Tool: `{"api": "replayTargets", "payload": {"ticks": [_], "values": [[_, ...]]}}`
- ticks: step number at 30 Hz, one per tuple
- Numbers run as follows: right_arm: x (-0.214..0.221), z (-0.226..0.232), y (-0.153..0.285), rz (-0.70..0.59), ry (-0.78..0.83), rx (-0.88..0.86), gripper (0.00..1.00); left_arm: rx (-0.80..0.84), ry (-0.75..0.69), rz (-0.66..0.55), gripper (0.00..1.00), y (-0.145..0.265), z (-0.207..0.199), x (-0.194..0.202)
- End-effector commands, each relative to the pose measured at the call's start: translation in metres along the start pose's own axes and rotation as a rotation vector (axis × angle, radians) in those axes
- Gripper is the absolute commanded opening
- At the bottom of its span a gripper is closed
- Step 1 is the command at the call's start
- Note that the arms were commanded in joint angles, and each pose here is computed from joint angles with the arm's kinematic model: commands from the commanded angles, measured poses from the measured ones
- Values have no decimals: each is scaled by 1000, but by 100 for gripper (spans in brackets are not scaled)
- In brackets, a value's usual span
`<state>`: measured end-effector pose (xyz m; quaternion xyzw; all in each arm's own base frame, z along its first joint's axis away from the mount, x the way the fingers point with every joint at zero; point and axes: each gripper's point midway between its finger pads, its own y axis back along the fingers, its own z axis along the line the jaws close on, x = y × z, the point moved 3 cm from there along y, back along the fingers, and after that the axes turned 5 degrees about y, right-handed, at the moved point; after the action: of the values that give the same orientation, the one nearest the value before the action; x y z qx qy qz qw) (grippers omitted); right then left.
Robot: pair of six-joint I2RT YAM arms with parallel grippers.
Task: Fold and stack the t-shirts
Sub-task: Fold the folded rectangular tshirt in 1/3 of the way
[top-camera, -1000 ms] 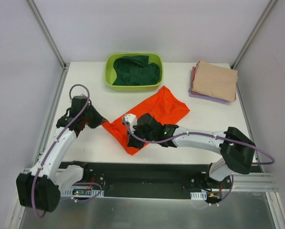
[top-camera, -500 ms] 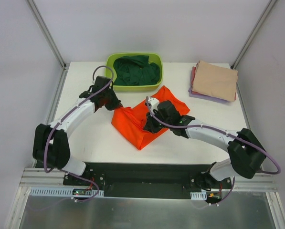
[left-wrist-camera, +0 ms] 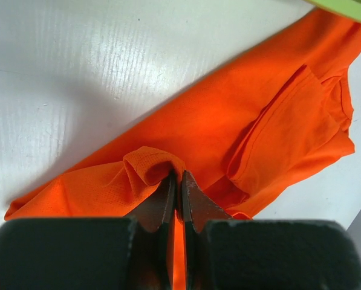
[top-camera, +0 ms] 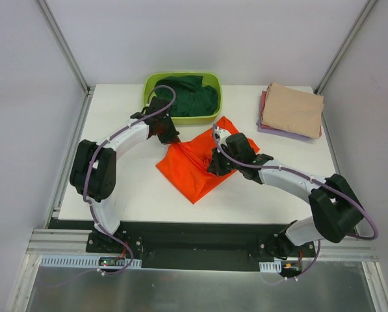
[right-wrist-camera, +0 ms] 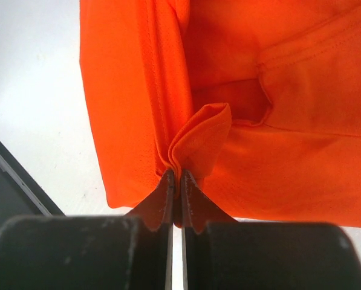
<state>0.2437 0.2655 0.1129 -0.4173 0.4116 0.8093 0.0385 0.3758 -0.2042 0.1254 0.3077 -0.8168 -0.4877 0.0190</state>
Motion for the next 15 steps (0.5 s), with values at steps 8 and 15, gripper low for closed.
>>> {"api": "replayTargets", "payload": {"ticks": [8,15], "values": [[32,-27,-7,99,-109,95,0,29,-70,-1,0,-28,-19,-12],[38,-44,-12,77,-184,205,6,41,-77,46,18,-45,-24,-9]]}}
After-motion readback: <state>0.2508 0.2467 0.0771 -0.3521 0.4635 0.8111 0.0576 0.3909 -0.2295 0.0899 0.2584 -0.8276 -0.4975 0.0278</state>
